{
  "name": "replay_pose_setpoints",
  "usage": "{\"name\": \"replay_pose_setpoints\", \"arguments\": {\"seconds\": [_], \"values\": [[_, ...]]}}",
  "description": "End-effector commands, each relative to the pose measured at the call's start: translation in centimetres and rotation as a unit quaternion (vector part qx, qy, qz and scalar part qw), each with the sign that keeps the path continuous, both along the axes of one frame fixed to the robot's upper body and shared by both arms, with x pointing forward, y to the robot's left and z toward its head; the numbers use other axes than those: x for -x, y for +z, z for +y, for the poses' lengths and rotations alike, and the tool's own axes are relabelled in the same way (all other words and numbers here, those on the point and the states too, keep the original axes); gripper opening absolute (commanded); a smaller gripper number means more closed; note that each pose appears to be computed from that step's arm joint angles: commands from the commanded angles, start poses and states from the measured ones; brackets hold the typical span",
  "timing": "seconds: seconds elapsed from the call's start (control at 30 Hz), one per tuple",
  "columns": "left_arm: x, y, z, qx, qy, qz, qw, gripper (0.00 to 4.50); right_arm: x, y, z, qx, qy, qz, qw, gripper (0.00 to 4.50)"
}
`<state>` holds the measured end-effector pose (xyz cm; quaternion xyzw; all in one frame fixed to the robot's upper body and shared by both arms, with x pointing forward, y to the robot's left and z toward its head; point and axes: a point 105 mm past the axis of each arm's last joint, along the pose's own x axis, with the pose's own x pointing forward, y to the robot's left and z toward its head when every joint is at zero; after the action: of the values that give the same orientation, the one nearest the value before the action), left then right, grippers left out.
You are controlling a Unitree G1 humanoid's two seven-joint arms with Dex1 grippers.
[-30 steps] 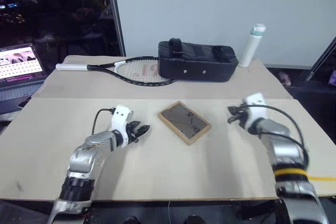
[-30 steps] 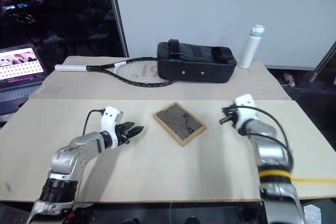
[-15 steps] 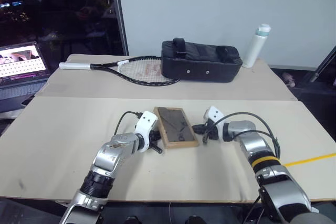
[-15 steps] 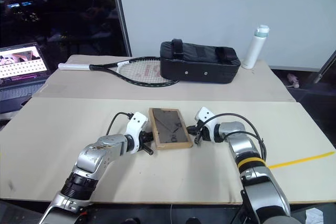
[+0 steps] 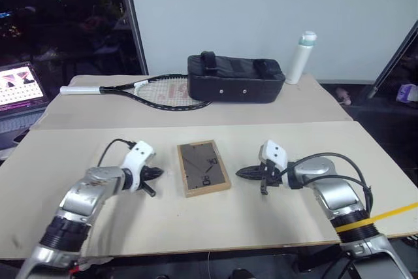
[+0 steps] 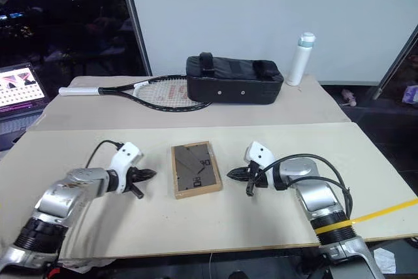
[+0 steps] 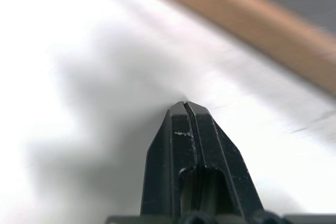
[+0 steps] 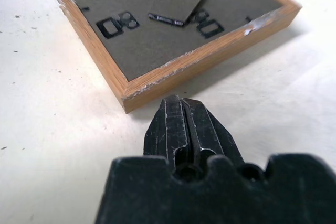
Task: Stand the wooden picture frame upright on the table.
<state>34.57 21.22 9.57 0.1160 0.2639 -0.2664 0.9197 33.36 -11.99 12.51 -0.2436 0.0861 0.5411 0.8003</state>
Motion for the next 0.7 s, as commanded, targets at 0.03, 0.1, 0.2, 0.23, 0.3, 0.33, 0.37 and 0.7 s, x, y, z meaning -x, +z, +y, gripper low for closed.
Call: {"name": "replay_pose_setpoints", "arguments": {"seconds": [0.03, 0.1, 0.2, 0.23, 0.3, 0.33, 0.37, 0.7], "values": [[0.8, -1.0, 1.8, 0.063, 0.056, 0.066, 0.994, 0.03, -1.0, 0.9, -1.8, 0.062, 0.007, -0.082, 0.995, 0.0], [1.0, -0.9, 1.1, 0.055, 0.035, 0.064, 0.996, 0.03, -1.4, -0.4, -2.6, 0.094, 0.004, -0.067, 0.993, 0.0], [0.9, -1.1, -0.3, 0.047, 0.017, 0.055, 0.997, 0.03, -1.3, -1.3, -1.8, 0.063, 0.01, -0.033, 0.997, 0.0], [0.7, -1.0, -0.9, 0.049, 0.012, 0.048, 0.998, 0.03, -1.2, -1.6, -1.3, 0.054, 0.016, -0.025, 0.998, 0.0], [0.4, -1.0, -2.1, 0.048, 0.002, 0.036, 0.998, 0.03, -1.0, -2.1, -0.5, 0.045, 0.028, -0.014, 0.999, 0.0], [0.1, -1.0, -3.0, 0.044, -0.007, 0.031, 0.999, 0.03, -0.9, -2.2, 0.0, 0.038, 0.033, -0.01, 0.999, 0.0], [-0.1, -1.1, -3.9, 0.045, -0.015, 0.027, 0.998, 0.03, -0.8, -2.1, 0.5, 0.032, 0.036, -0.008, 0.999, 0.0], [-1.5, -1.2, -8.1, 0.034, -0.068, 0.001, 0.997, 0.03, 0.2, -1.8, 2.3, 0.014, 0.054, 0.002, 0.998, 0.0]]}}
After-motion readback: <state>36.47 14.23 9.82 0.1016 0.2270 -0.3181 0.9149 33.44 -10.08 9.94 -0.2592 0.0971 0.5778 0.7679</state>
